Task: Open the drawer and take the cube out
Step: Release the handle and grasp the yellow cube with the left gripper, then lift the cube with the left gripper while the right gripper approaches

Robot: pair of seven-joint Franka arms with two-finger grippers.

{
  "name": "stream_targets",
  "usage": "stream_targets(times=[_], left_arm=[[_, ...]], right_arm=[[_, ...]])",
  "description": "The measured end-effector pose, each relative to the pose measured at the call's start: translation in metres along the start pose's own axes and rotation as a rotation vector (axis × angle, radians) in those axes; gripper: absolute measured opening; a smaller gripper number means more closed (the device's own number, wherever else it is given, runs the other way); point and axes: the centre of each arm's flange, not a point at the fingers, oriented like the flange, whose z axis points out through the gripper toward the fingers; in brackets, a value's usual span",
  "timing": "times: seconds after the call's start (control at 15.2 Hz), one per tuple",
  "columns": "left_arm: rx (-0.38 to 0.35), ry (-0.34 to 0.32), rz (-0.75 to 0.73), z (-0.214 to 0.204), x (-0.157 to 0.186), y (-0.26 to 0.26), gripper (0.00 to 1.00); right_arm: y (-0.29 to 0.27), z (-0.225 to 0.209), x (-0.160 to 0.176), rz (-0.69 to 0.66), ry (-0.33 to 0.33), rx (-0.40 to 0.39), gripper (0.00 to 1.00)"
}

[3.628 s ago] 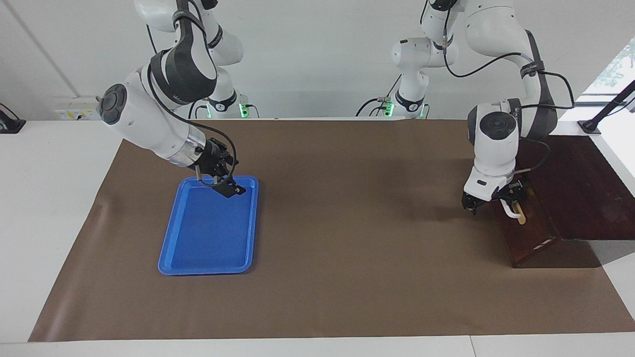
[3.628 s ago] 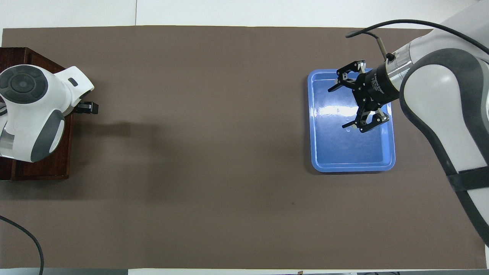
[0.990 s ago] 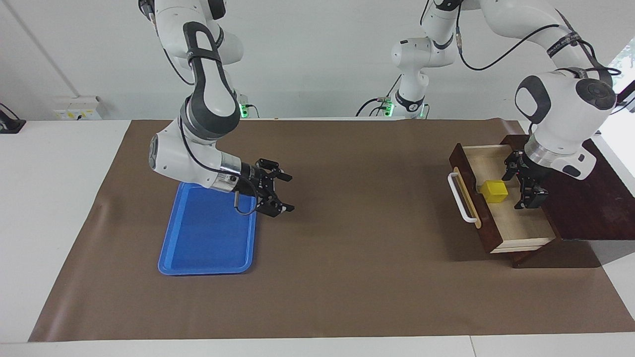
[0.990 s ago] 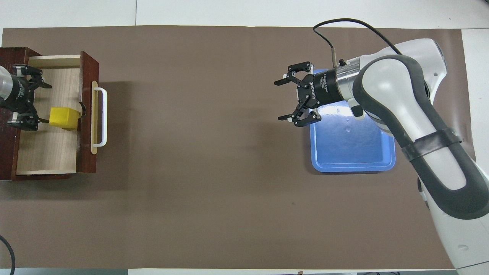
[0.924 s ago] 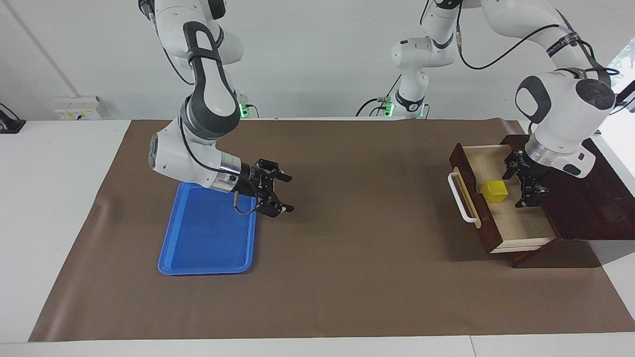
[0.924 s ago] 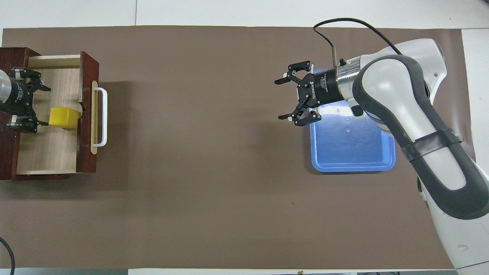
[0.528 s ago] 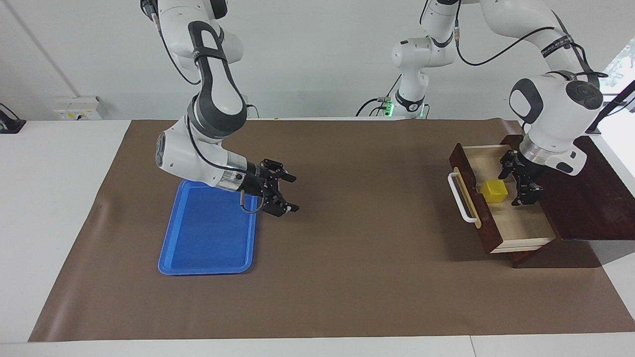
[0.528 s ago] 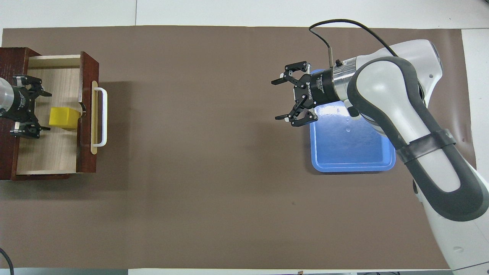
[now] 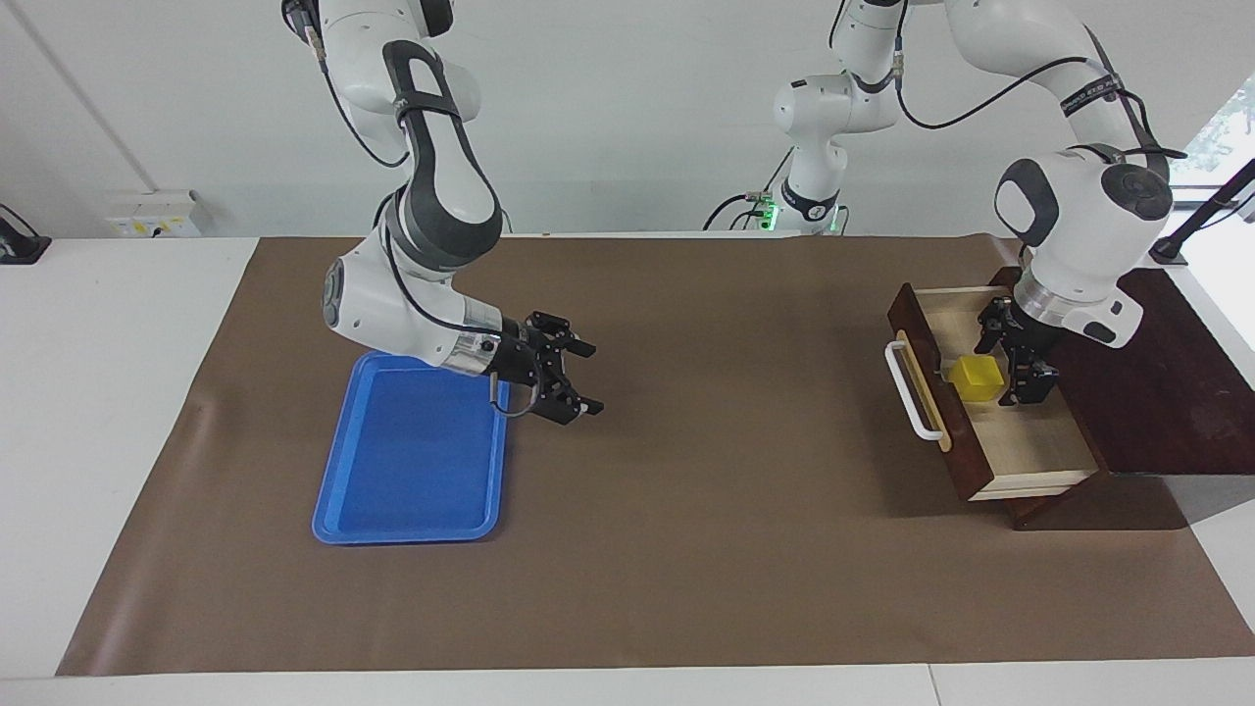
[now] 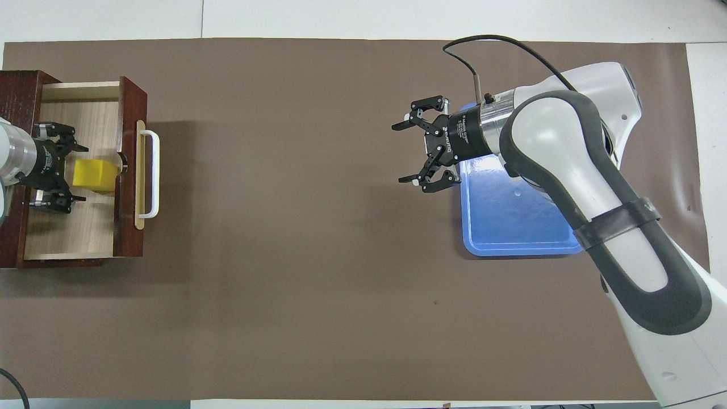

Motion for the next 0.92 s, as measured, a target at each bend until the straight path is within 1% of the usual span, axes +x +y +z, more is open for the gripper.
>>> stream_targets(times=[0.07, 0.13, 0.26, 0.33, 0.73, 0.92], left_arm=[[-0.001, 0.0, 0.0, 0.0, 0.0, 0.0, 0.97], [-0.002, 0.0, 0.0, 0.0, 0.0, 0.0, 0.9], [-0.006, 0.001, 0.0, 0.0, 0.0, 0.0, 0.65], [-0.008, 0.001, 0.0, -0.001, 0.0, 0.001, 0.55], [-0.019, 0.003, 0.0, -0.002, 0.0, 0.002, 0.55], [-0.039, 0.008, 0.009, -0.019, -0.003, 0.009, 0.55]], right_arm=[[0.0, 0.0, 0.0, 0.0, 0.0, 0.001, 1.0], [0.0, 0.0, 0.0, 0.0, 0.0, 0.001, 1.0], [0.0, 0.0, 0.0, 0.001, 0.001, 0.001, 1.0], [0.0, 0.0, 0.0, 0.001, 0.001, 0.002, 1.0], [0.0, 0.0, 0.001, 0.001, 0.002, 0.004, 1.0], [0.0, 0.0, 0.001, 0.001, 0.002, 0.004, 1.0]])
